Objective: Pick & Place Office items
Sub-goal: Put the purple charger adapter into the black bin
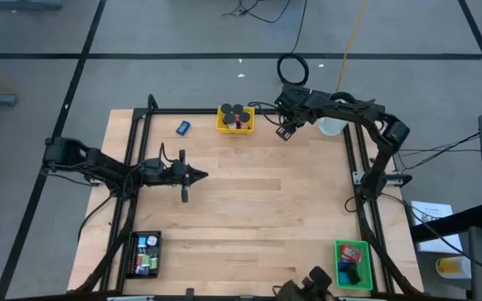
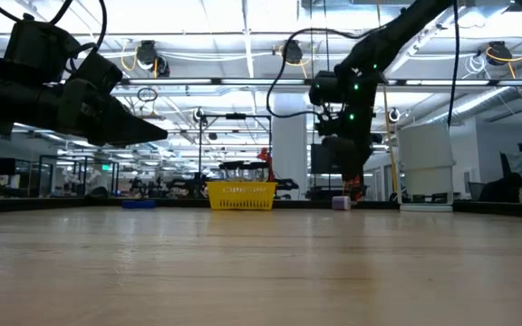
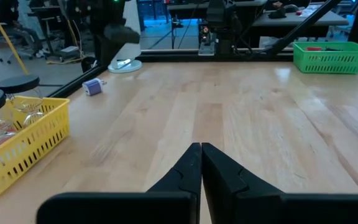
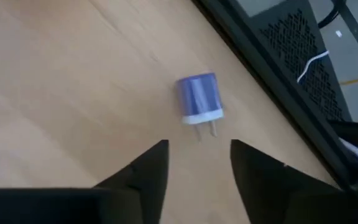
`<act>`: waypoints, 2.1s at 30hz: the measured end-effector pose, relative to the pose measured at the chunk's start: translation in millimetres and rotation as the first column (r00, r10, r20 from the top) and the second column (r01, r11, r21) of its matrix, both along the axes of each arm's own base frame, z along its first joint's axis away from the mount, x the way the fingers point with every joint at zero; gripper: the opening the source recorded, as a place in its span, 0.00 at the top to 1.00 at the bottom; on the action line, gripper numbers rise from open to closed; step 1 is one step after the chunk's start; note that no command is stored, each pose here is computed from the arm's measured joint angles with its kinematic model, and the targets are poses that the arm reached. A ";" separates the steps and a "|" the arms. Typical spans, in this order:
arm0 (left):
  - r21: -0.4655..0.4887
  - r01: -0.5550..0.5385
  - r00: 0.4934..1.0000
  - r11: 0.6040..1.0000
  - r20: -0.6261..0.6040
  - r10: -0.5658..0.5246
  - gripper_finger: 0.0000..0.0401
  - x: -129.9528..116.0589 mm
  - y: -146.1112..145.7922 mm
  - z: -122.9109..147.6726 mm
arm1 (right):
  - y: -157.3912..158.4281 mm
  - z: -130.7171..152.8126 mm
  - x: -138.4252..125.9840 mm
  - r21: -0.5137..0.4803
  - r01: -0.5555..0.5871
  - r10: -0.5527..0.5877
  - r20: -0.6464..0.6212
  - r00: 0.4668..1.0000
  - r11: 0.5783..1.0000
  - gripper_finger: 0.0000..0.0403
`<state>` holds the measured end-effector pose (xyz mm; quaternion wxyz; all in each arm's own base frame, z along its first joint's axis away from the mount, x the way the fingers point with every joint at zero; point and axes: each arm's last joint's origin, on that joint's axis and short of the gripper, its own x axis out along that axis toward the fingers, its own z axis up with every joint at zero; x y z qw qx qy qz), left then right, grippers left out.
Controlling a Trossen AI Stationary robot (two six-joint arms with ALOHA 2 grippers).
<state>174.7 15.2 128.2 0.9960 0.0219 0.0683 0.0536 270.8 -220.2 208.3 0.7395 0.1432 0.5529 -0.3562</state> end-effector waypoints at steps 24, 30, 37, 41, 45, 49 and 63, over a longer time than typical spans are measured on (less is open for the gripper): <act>-0.004 0.001 1.000 1.000 -0.015 -0.002 0.94 -0.2 -0.1 -1.4 | -32.0 -35.7 -14.3 0.023 -0.077 0.075 0.083 0.994 0.997 0.40; -0.001 0.002 1.000 1.000 -0.016 -0.002 0.99 -0.2 -0.1 -1.5 | -34.9 -45.3 -24.1 0.013 -0.048 0.047 0.066 0.997 0.999 0.40; -0.002 0.002 1.000 1.000 -0.016 -0.002 0.95 -0.2 -0.1 -1.5 | -32.5 -55.0 -25.5 0.031 -0.084 0.079 0.131 0.988 0.996 0.41; -0.003 0.002 1.000 1.000 -0.016 -0.002 0.93 -0.2 -0.1 -1.5 | -30.6 -58.3 -27.0 0.042 -0.112 0.106 0.128 0.986 0.993 0.46; -0.002 0.002 1.000 1.000 -0.017 -0.002 0.96 -0.2 -0.1 -1.7 | -26.3 -58.7 -23.6 0.079 -0.158 0.143 0.169 0.975 0.984 0.53; -0.002 0.002 1.000 1.000 -0.018 -0.002 0.99 -0.2 0.0 -1.7 | -24.2 -57.8 -18.5 0.051 -0.184 0.173 0.173 0.970 0.982 0.58; -0.005 0.002 1.000 1.000 -0.018 -0.002 0.96 -0.2 -0.1 -1.7 | -16.2 -62.1 -7.6 -0.034 -0.300 0.300 0.209 0.931 0.953 0.46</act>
